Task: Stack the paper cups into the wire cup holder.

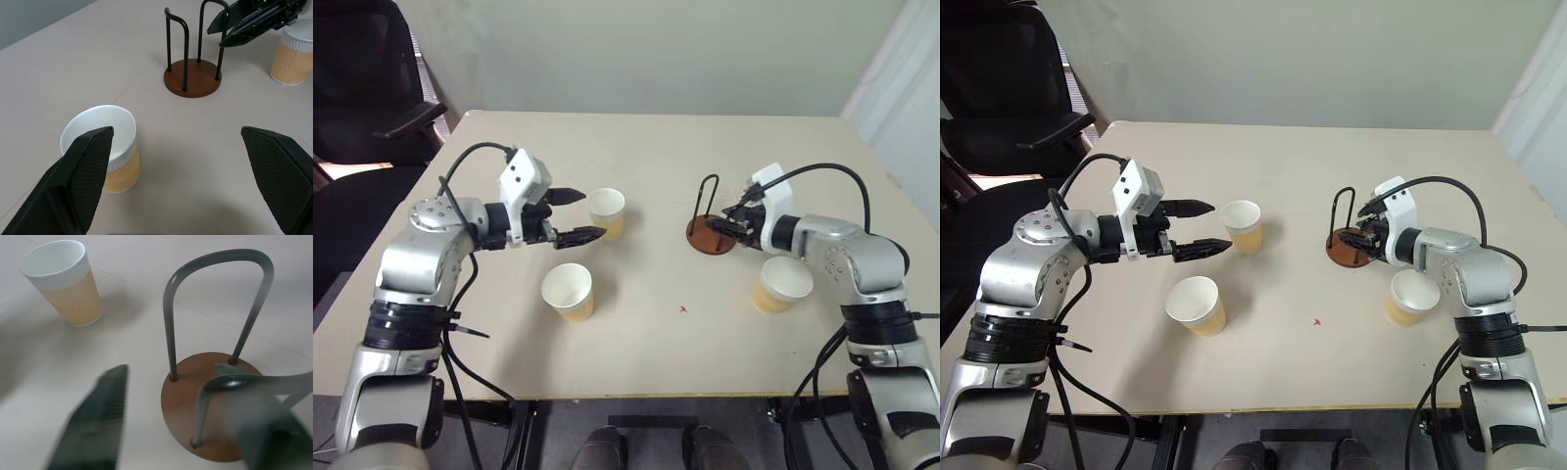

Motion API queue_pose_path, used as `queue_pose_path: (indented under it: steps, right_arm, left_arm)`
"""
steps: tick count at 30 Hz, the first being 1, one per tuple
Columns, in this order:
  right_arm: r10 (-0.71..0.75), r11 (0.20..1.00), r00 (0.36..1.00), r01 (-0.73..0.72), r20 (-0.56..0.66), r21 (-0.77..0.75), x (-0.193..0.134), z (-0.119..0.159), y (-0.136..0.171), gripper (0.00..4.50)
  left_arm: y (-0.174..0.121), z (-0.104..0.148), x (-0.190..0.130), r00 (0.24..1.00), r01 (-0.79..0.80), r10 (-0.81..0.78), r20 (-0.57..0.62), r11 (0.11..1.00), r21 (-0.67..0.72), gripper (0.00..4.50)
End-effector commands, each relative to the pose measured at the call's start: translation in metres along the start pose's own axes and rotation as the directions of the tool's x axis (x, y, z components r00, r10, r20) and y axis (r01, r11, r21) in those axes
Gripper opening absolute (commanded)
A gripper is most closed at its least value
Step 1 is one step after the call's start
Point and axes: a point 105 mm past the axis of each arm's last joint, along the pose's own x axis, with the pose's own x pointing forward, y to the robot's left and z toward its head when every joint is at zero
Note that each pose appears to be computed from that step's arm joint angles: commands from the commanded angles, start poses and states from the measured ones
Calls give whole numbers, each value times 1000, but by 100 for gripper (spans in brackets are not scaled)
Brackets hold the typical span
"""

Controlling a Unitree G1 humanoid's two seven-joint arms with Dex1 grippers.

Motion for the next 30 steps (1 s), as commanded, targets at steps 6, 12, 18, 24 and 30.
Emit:
queue_pose_path:
  steps: [6, 12, 18, 24, 30]
  right_arm:
    - [41, 996, 994, -32, 100, -88, -13, 31, 8, 4]
    - [296, 921, 954, -269, 58, -281, -48, 50, 49, 4]
    - [476, 787, 867, -496, -150, -368, -87, 36, 83, 4]
    - [557, 715, 794, -608, -245, -345, -97, 14, 109, 4]
    - [585, 700, 771, -637, -252, -323, -77, -8, 122, 4]
  left_arm:
    - [-5, 7, -8, 999, 35, -36, 7, 997, 63, 450]
    - [-17, 7, -17, 984, 170, -164, -68, 979, 113, 450]
    - [-38, 19, -25, 935, 349, -335, -113, 927, 137, 450]
    - [-45, 25, -26, 912, 406, -391, -125, 902, 144, 450]
    - [-45, 24, -23, 911, 408, -390, -134, 901, 146, 450]
